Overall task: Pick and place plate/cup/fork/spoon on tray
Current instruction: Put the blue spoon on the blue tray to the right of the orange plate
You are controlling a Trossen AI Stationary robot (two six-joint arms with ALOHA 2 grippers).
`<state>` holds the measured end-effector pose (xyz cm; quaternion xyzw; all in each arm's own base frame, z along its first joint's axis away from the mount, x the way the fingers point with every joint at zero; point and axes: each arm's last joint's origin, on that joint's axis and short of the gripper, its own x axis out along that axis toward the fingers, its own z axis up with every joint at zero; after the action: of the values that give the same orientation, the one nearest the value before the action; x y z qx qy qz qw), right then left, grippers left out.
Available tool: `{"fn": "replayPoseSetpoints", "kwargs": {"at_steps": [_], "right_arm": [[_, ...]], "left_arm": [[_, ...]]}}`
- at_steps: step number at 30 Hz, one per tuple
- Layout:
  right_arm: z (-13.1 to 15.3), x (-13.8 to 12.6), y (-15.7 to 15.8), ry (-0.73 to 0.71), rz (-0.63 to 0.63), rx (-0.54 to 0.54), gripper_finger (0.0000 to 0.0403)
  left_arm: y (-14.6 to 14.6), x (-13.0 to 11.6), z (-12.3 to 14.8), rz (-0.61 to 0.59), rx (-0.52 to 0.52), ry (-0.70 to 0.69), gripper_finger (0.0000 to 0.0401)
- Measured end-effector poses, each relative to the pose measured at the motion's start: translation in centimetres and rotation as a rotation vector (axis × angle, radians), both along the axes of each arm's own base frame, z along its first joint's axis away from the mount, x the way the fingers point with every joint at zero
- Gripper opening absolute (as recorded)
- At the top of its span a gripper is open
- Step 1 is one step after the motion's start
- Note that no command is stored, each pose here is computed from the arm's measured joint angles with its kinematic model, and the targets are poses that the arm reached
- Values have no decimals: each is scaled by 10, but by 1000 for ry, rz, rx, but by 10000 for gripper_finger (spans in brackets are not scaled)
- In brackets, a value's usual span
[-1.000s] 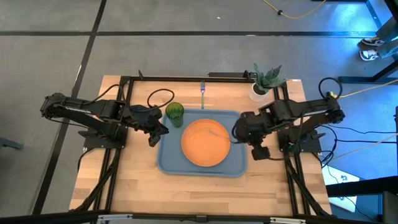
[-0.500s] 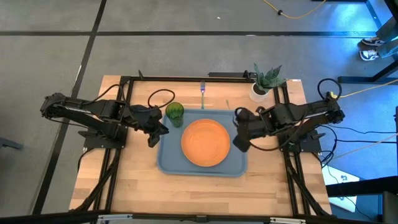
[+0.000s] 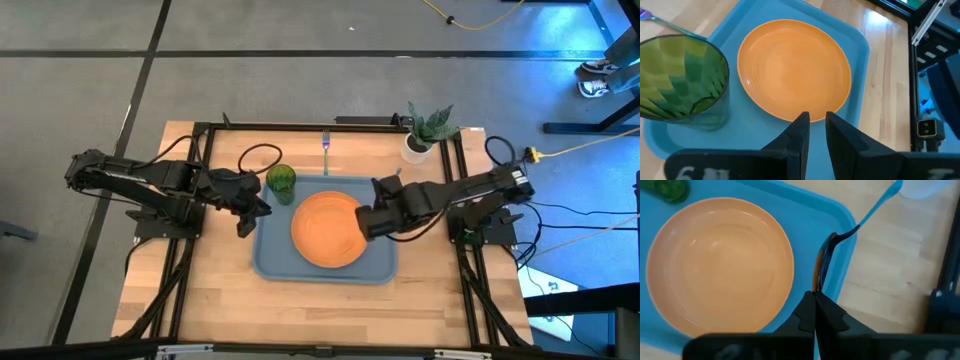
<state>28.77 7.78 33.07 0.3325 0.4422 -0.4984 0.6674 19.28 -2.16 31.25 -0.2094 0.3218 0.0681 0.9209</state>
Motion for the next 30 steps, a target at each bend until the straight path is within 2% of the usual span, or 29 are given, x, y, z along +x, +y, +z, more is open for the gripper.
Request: {"fn": "replayPoseSetpoints", "kwargs": {"at_steps": [5, 13, 17, 25, 30], "right_arm": [[-9, 7, 3, -11, -101, 5, 0], [-27, 18, 8, 28, -185, 37, 0], [-31, 20, 12, 3, -292, 51, 0], [-50, 28, 22, -19, -492, 45, 0], [-68, 36, 25, -6, -576, 16, 0]], "left_arm": [[0, 0, 0, -48, 56, 0, 55], [7, 0, 0, -125, 200, 4, 55], [17, 1, -1, -152, 280, 17, 55], [39, 0, -1, -290, 457, 22, 55], [54, -1, 0, -259, 519, 34, 55]]}}
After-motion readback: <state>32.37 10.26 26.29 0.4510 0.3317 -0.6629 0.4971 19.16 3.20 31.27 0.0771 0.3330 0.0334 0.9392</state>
